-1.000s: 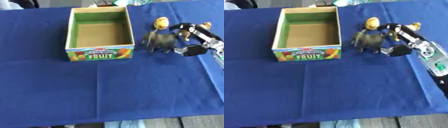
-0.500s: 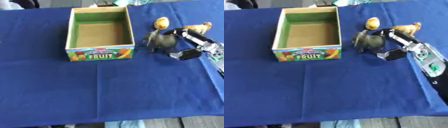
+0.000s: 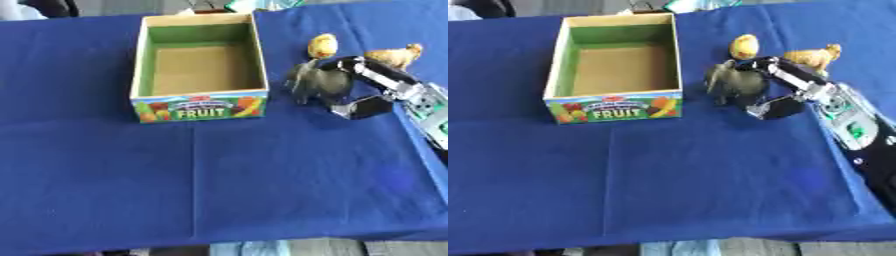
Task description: Pick up objects on the table and place them in the box.
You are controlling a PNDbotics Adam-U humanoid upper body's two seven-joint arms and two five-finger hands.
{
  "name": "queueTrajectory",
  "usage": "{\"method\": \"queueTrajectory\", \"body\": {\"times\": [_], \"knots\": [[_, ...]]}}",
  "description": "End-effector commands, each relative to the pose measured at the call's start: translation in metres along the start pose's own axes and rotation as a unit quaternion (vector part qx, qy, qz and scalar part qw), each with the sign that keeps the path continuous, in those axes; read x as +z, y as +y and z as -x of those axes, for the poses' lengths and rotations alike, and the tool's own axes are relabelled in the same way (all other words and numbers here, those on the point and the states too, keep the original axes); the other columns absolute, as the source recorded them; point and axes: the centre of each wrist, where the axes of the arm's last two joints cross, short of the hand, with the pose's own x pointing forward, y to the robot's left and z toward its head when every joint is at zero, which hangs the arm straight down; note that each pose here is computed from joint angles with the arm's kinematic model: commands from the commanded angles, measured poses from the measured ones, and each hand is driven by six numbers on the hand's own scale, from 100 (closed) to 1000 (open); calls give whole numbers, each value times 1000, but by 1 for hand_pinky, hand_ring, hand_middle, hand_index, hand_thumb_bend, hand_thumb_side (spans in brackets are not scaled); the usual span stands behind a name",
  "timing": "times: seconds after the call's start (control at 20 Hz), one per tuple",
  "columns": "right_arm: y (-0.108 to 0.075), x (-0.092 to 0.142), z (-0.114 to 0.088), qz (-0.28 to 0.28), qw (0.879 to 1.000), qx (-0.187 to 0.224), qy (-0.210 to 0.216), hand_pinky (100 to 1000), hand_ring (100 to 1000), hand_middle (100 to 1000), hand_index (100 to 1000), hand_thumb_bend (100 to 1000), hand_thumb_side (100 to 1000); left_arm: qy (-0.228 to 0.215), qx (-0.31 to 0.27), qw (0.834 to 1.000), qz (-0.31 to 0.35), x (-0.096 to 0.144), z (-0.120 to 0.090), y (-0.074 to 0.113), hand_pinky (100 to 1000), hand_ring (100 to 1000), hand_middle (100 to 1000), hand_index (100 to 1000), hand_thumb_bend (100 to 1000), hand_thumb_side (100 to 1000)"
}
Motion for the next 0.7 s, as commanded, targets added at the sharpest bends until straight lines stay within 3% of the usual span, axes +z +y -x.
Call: {"method": "queueTrajectory", "body": {"times": [0.05, 0.1, 0.3, 0.4, 0.7], "knots": [[-11, 0, -1, 10, 1000, 20, 5, 968, 808, 586, 779, 258, 304, -12, -9, 1000, 2, -2, -6, 4, 585, 589, 653, 721, 201, 504], [-10, 0, 0, 11, 1000, 21, 7, 907, 768, 533, 741, 208, 310, -12, -9, 1000, 2, -2, -6, 4, 585, 589, 653, 721, 200, 504], [-8, 1, 0, 19, 1000, 13, 13, 819, 701, 431, 650, 101, 308, -11, -9, 1000, 2, -1, -6, 4, 585, 589, 654, 721, 199, 504], [-8, 1, 1, 26, 1000, 8, 15, 796, 673, 377, 604, 100, 307, -12, -9, 1000, 2, -1, -6, 4, 585, 589, 654, 721, 199, 504], [-13, 0, -3, 44, 999, 0, 9, 783, 646, 316, 582, 100, 328, -11, -9, 1000, 2, -1, -6, 4, 585, 588, 654, 721, 199, 504]]}}
